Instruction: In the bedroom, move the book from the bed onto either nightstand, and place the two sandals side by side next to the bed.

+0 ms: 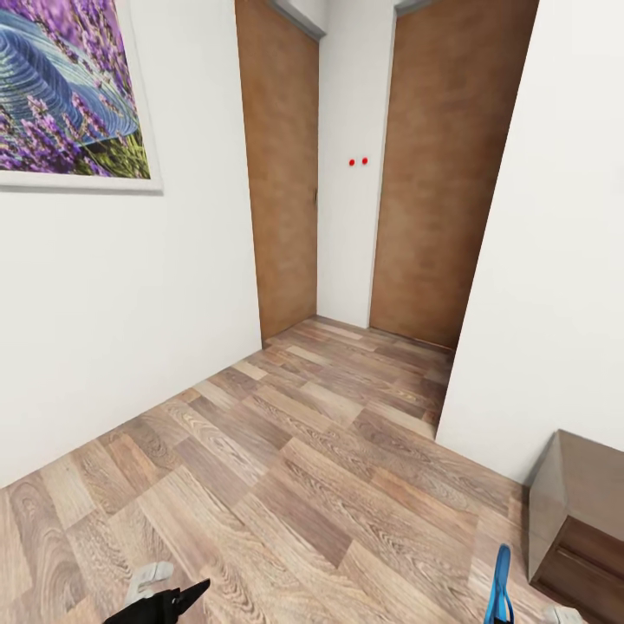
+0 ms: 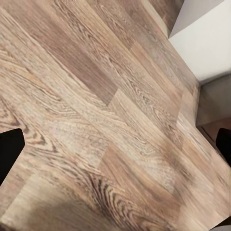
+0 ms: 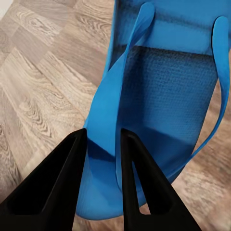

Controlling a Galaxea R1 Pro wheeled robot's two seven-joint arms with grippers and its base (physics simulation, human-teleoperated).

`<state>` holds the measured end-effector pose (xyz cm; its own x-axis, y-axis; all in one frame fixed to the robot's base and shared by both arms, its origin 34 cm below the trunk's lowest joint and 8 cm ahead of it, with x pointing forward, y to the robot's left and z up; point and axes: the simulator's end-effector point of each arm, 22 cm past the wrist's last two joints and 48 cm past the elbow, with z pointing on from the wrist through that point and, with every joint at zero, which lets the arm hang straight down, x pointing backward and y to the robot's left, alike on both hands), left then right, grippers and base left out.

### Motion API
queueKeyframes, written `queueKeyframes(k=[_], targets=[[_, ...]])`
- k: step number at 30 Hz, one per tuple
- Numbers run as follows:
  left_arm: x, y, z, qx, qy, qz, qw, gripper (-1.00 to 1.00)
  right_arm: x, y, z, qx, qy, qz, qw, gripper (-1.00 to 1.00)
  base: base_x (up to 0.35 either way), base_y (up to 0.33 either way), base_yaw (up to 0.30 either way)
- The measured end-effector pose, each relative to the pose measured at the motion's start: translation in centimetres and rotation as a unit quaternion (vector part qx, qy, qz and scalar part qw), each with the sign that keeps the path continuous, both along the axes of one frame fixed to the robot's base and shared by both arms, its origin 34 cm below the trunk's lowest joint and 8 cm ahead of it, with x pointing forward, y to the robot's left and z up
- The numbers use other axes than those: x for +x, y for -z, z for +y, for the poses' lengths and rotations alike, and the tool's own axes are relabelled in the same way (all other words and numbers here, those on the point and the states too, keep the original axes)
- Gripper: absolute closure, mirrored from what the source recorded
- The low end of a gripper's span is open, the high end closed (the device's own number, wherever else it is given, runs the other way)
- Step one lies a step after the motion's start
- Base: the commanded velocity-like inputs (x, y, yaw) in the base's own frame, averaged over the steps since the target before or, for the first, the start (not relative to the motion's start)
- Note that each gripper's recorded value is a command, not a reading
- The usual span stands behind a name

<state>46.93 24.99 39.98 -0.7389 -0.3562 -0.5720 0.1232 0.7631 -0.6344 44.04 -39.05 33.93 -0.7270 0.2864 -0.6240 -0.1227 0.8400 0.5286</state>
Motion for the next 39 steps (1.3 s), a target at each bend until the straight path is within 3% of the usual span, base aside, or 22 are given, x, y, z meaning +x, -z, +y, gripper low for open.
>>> queueKeyframes(k=[33, 39], targets=[[1.7, -7.3, -0.1, 0.0, 0.001, 0.001, 1.0, -1.0, 1.7, -7.3, 0.1, 0.001, 0.0, 0.001, 1.0, 1.0, 0.0, 0.0, -0.001], [2.0, -8.6, -0.1, 0.0, 0.001, -0.001, 1.0, -1.0, 2.0, -8.6, 0.1, 0.001, -0.001, -0.001, 1.0, 1.0, 0.0, 0.0, -0.197]])
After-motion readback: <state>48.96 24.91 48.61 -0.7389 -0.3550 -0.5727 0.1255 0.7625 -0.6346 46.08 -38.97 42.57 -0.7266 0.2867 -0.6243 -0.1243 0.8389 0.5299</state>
